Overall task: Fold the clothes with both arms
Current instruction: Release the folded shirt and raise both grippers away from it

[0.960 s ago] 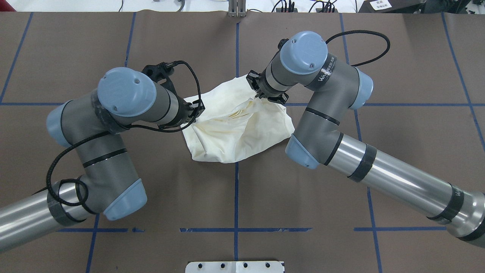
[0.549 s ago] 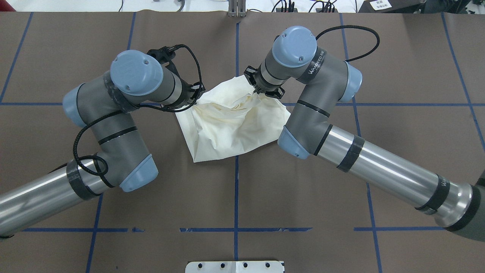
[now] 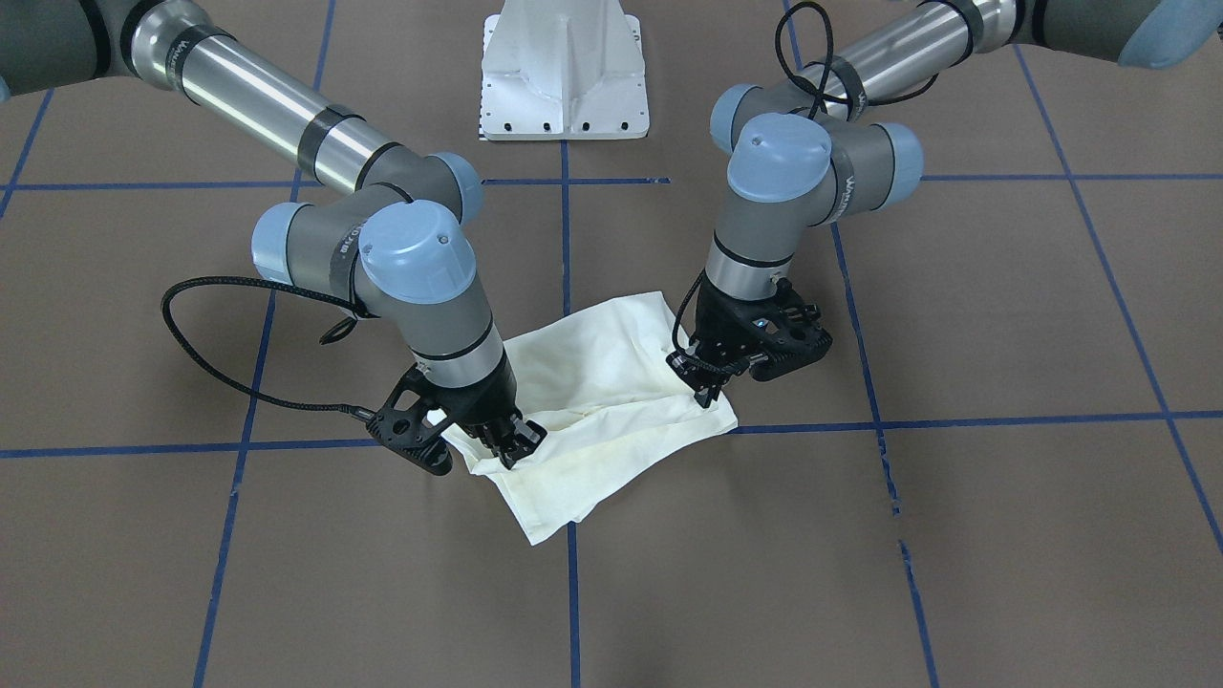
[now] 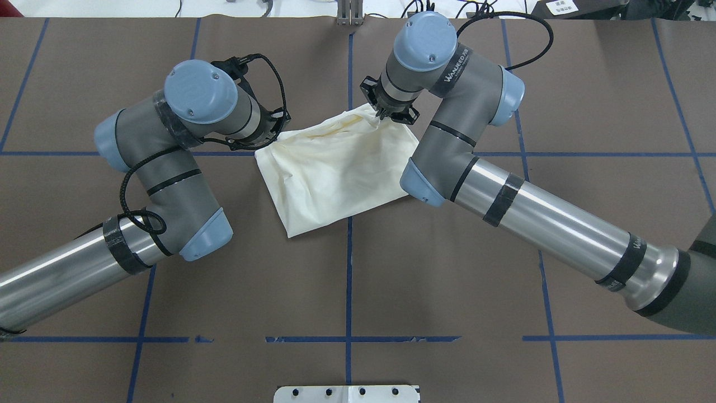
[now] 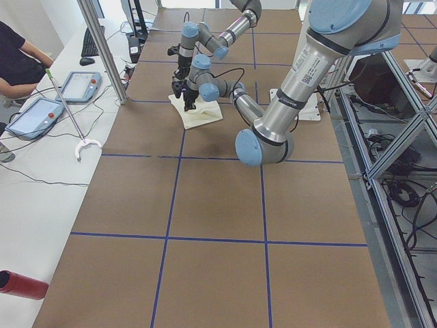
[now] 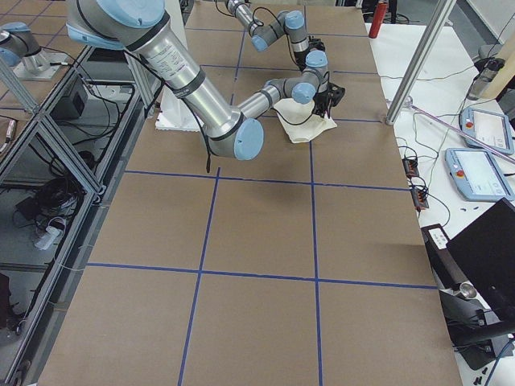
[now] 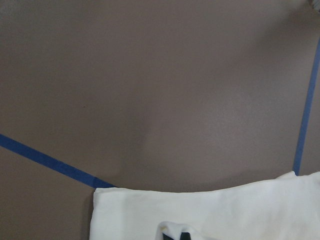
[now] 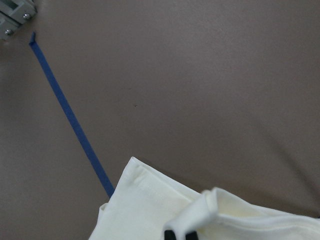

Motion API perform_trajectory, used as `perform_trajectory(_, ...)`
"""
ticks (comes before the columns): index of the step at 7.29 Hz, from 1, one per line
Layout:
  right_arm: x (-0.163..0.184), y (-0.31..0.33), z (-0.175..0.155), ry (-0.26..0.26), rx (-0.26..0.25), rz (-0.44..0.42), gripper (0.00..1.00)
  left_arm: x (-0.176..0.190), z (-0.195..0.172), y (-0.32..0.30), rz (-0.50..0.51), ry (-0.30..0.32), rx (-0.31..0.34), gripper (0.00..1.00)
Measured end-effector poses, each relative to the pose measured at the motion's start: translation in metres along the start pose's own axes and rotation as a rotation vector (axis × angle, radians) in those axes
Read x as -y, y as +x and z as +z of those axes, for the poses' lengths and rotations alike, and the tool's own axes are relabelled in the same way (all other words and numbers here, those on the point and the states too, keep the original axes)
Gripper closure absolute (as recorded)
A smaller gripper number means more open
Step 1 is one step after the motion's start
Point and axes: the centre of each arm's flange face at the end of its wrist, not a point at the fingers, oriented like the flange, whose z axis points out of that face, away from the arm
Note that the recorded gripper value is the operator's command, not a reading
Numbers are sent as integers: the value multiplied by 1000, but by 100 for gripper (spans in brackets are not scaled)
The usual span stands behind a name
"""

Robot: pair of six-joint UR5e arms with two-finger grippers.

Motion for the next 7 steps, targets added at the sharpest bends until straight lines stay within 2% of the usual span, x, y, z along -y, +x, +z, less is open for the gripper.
perform_trajectory(2,22,-7,-7,9,0,6,0,9,11,-7,30,25,27,0)
perform_trajectory(4,42,-3,-12,-11,-7,26,0,19,10,-10,94,34,30,0)
perform_trajectory(5,45,1,-16,-17,-5,18,0,18,3,-9,126,34,-8,0)
perform_trajectory(6,51,13,-19,-17,-6,-13,0,11,-14,-11,146,18,-80,0)
perform_trajectory(7,66,40,-24,-9,-18,-81,0,0,-38,-22,158,-22,-149,0)
